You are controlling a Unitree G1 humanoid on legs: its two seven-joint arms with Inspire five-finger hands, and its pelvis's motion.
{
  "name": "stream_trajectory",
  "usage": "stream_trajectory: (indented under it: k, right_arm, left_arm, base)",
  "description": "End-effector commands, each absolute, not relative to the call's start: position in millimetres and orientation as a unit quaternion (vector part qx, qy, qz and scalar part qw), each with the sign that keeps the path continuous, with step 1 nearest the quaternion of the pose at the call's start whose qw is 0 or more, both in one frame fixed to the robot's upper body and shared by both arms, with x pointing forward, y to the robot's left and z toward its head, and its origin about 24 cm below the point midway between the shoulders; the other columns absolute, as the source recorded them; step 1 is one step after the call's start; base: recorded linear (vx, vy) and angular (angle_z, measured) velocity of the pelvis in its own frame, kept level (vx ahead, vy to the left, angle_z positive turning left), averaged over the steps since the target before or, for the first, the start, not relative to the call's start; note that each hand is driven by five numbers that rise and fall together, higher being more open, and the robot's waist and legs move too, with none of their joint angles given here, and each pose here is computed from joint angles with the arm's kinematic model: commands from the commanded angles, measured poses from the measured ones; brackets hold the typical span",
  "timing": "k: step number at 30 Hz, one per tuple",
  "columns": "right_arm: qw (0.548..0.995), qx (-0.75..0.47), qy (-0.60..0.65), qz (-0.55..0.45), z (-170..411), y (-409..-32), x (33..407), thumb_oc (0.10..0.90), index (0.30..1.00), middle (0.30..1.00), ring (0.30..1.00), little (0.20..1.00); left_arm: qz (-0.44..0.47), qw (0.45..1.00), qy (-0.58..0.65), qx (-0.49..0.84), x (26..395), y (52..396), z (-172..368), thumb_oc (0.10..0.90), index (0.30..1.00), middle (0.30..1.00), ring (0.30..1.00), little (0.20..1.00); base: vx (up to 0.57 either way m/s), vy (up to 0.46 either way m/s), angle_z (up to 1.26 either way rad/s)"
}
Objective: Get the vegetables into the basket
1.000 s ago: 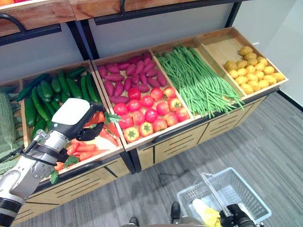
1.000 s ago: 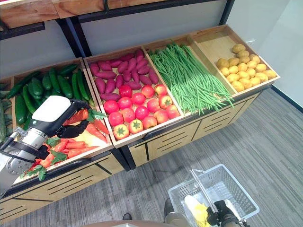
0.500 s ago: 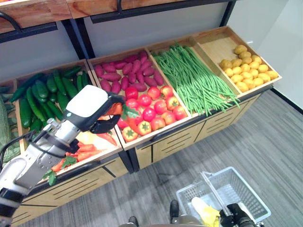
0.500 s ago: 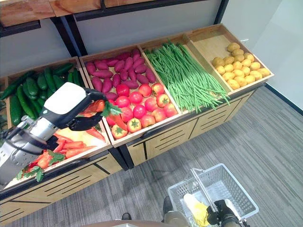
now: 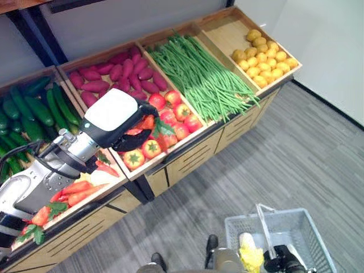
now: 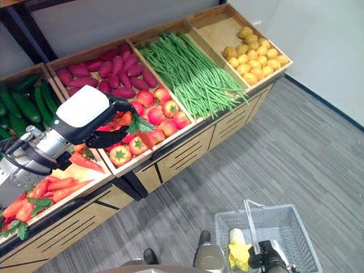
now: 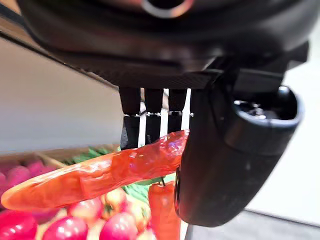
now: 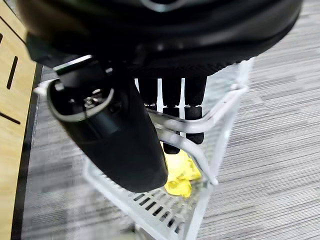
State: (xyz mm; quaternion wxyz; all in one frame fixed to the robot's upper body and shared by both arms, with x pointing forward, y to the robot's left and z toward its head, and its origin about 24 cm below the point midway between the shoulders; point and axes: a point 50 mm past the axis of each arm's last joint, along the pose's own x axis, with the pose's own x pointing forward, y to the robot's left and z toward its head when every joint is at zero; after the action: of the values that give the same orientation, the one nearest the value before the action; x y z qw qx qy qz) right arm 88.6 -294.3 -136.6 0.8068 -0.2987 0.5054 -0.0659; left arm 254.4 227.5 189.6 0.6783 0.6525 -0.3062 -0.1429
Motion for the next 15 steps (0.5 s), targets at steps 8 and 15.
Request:
stream_trajectory:
  k: [8, 15]
  right_arm:
    - [0.809, -0.333, 0.475, -0.094, -123, -316, 94, 0.4, 0.3, 0.3, 0.3, 0.3]
    - [0.812, -0.343, 0.458, -0.118, -114, -328, 104, 0.4, 0.3, 0.3, 0.3, 0.3]
  left_arm:
    - [-0.087, 0.697, -0.408, 0.583, 248, 215, 229, 0.4, 0.3, 0.3, 0.3, 0.3]
    - [-0.087, 0.711, -0.424, 0.554, 252, 206, 228, 0.4, 0.3, 0.3, 0.3, 0.3]
  base:
    - [0.01, -0.159, -0.25]
    - [-0.02, -0.138, -0.07]
